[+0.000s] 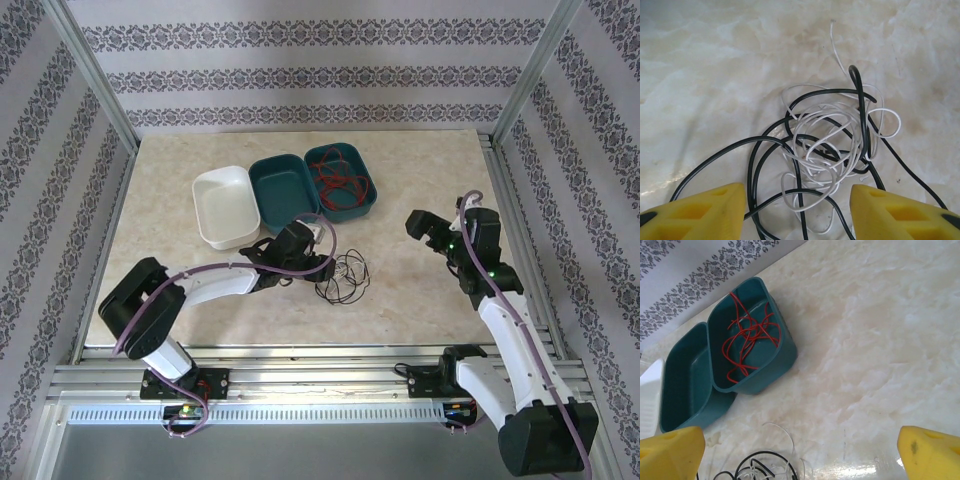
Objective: Untangle the cables
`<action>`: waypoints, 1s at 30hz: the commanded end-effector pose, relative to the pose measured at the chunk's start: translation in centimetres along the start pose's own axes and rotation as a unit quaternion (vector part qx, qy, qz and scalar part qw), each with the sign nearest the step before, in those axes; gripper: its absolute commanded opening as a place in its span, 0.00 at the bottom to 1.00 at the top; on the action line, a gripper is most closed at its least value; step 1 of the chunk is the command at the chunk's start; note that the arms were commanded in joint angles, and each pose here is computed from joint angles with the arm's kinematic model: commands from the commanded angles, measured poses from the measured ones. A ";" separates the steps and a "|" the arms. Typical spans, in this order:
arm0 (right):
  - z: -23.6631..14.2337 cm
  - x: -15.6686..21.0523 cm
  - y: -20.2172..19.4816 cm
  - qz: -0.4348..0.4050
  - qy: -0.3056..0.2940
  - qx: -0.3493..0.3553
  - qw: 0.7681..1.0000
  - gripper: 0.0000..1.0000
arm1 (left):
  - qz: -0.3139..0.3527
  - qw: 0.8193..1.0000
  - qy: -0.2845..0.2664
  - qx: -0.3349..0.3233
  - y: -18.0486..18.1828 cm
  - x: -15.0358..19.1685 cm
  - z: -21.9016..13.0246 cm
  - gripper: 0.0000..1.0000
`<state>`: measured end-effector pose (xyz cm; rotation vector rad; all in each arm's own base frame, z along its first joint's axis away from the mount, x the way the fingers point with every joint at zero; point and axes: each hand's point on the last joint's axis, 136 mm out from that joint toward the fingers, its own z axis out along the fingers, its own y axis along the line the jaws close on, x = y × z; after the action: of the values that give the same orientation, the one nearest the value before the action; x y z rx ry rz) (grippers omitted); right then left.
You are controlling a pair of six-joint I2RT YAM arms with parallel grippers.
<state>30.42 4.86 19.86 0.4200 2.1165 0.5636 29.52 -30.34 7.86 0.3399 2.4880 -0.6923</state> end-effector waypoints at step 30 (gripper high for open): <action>2.5 10.7 2.6 -0.111 0.144 0.032 0.983 0.98 | 0.014 0.999 -0.028 0.044 -4.0 -3.2 -2.3 0.00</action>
<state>26.91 13.02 13.87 0.1310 2.4051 0.5229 29.80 -32.16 10.86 0.3741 2.4368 -0.7628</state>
